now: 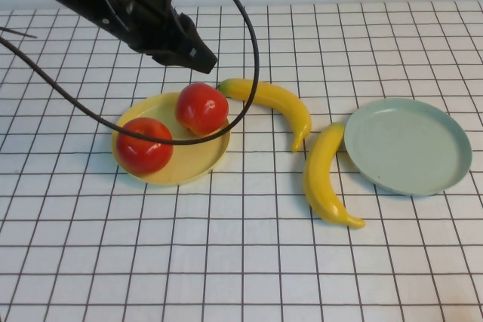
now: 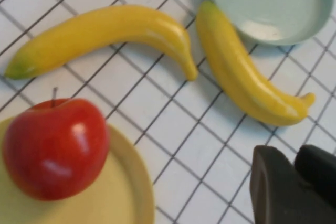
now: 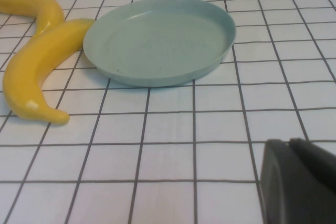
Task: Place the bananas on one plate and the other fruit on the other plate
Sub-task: Put another type of fruit in the right plate
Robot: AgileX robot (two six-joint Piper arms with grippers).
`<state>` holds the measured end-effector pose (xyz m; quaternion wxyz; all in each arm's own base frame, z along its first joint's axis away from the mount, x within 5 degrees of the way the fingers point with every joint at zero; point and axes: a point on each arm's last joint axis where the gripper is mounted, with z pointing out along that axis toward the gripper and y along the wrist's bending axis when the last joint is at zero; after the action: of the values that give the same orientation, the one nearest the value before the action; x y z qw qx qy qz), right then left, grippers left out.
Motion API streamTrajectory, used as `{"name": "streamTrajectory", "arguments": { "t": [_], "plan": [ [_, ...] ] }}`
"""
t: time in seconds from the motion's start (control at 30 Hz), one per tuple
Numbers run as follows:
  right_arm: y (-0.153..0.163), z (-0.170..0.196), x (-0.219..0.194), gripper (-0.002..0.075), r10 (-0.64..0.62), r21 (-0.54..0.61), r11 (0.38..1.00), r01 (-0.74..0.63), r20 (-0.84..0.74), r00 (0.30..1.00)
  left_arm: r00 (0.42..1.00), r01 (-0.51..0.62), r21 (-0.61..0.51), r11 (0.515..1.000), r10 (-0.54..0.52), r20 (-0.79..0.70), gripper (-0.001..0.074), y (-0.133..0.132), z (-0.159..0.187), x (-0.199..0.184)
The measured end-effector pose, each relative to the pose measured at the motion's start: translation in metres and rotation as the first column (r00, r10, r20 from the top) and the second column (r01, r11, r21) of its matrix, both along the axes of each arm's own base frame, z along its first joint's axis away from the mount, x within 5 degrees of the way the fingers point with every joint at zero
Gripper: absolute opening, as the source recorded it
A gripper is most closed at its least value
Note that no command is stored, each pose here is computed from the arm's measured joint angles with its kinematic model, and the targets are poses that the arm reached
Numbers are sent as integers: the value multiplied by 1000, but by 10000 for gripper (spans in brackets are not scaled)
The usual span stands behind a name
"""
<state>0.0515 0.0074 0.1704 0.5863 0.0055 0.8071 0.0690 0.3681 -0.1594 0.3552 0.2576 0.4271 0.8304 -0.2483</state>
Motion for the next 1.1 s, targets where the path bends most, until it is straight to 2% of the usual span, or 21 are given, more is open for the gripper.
{"name": "streamTrajectory", "arguments": {
  "t": [0.1,0.23,0.33,0.43,0.57,0.67,0.77,0.97,1.1],
  "plan": [
    [0,0,0,-16,0,0,1000,0,0,1000,997,66,-69,995,-65,30,27,0,12,-20],
    [0,0,0,-16,0,0,1000,0,0,1000,993,87,-97,991,-79,84,8,8,31,-57],
    [0,0,0,-16,0,0,1000,0,0,1000,989,9,-125,992,10,149,3,20,45,-87],
    [0,0,0,-16,0,0,1000,0,0,1000,971,-149,-157,976,174,166,1,35,42,-111],
    [0,0,0,-16,0,0,1000,0,0,1000,900,-393,-169,904,416,132,0,61,24,-150],
    [0,0,0,-16,0,0,1000,0,0,1000,836,-519,-157,840,537,115,0,80,9,-183],
    [0,0,0,-16,0,0,1000,0,0,1000,800,-550,-130,825,565,202,0,96,4,-211],
    [0,0,0,-16,0,0,1000,0,0,1000,720,-557,-145,818,562,406,0,120,18,-254],
    [0,0,0,-16,0,0,1000,0,0,1000,685,-601,-124,789,589,429,0,132,20,-274]
  ]
}}
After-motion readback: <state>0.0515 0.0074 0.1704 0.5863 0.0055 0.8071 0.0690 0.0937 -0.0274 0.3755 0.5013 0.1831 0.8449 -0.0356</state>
